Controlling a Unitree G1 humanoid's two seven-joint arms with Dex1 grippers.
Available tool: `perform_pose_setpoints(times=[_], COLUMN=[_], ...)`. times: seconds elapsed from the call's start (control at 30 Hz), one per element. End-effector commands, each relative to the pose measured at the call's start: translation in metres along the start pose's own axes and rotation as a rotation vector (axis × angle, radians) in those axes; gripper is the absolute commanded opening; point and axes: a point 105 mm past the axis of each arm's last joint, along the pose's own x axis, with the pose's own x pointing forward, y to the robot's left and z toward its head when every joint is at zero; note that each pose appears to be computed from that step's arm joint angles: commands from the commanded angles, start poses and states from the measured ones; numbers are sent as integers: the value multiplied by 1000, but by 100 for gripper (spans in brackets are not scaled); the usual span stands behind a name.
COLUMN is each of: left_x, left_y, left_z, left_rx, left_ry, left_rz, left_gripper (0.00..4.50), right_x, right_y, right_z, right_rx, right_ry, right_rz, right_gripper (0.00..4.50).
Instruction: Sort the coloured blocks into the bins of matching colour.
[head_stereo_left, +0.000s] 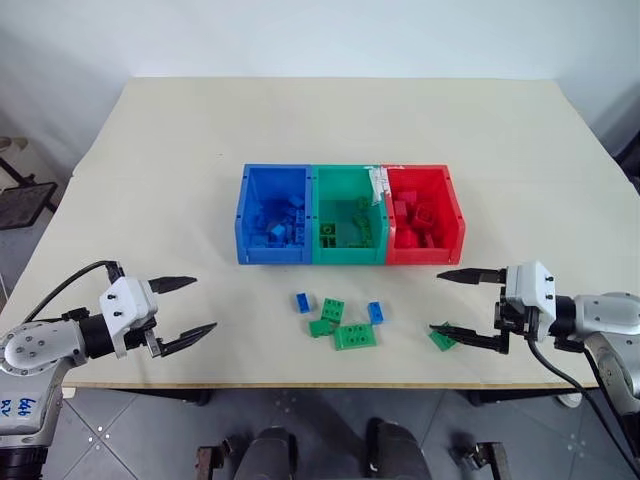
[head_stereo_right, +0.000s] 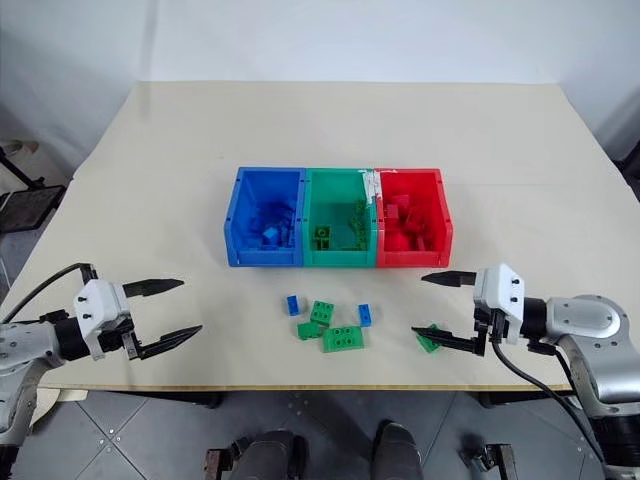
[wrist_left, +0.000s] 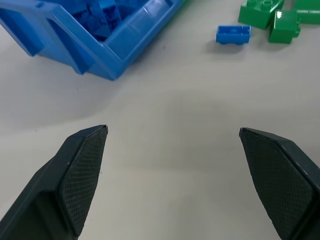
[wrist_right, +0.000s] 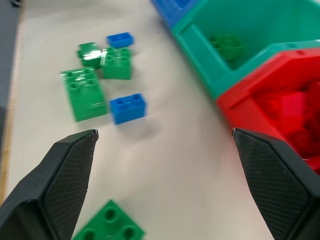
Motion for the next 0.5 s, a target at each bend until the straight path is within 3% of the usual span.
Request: perform_pose_setpoints(times=[0.03,0.27,0.5], left_x=[9,56,89], left_y=[-8,-58,-91], left_z=[13,49,60], left_rx=[23,36,120], left_ry=[-41,-194,-247], left_rz=[-32,-257,-424], left_gripper=[449,449,449], right_x=[-7,-66,-112], right_y=[2,7,26], right_z=[8,-16,-50], right_rx=[-47,-22,29], right_ry=[-8,170,354], right_rz=[-6,-121,-150], right_gripper=[450,450,450])
